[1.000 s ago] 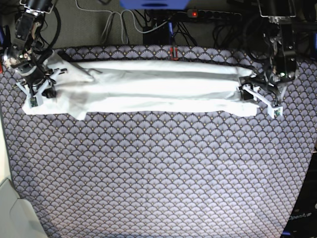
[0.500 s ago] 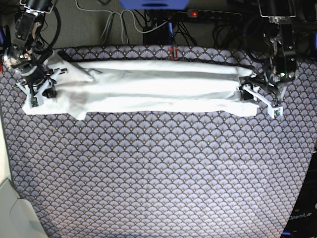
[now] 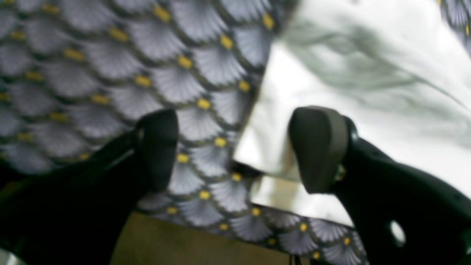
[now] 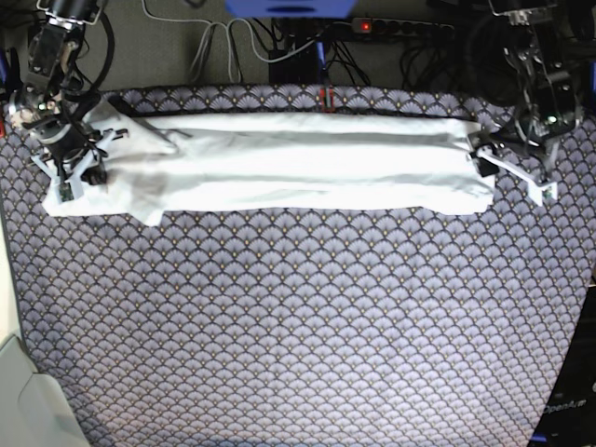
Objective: Fold the T-shirt properly
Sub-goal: 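Regrasp the folded shirt's end with the left gripper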
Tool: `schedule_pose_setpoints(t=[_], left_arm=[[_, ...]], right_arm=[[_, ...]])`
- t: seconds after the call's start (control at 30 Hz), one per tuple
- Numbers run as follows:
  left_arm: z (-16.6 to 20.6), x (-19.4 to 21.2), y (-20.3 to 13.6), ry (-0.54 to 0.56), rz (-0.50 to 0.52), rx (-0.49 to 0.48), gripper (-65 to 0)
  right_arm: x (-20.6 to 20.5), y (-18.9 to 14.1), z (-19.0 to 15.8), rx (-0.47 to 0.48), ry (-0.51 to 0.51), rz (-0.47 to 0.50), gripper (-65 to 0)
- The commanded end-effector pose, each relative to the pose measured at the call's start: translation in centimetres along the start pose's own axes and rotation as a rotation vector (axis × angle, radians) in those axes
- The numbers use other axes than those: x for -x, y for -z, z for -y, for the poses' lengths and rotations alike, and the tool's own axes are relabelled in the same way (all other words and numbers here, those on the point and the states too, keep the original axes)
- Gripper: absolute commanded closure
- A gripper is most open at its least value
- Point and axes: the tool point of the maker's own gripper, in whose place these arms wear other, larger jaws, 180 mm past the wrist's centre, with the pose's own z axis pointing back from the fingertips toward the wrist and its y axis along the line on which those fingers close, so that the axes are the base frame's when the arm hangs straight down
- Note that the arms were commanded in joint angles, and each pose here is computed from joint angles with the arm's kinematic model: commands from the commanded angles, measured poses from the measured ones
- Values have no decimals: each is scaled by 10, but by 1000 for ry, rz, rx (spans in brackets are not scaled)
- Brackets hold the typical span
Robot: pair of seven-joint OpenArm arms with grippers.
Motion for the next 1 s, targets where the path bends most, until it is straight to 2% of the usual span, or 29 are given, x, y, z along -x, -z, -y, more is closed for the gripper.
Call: schedule_pose_setpoints(t=[0.0,0.27,0.7,0.97], left_arm=[[-2,-17,-6,8,53,-6,-491],[2,-30,-16,22,101,0,-495],[4,-25,-13,22,86,5,-495],[39,-15,-6,95,57,76,-495]], right_arm=[[4,0,2,5,-20,-33,-1],[4,0,1,3,-17,-33,-1],[5,0,0,1,-14,-32,-1],[3,2,-4,-10,-24,-33,-1]])
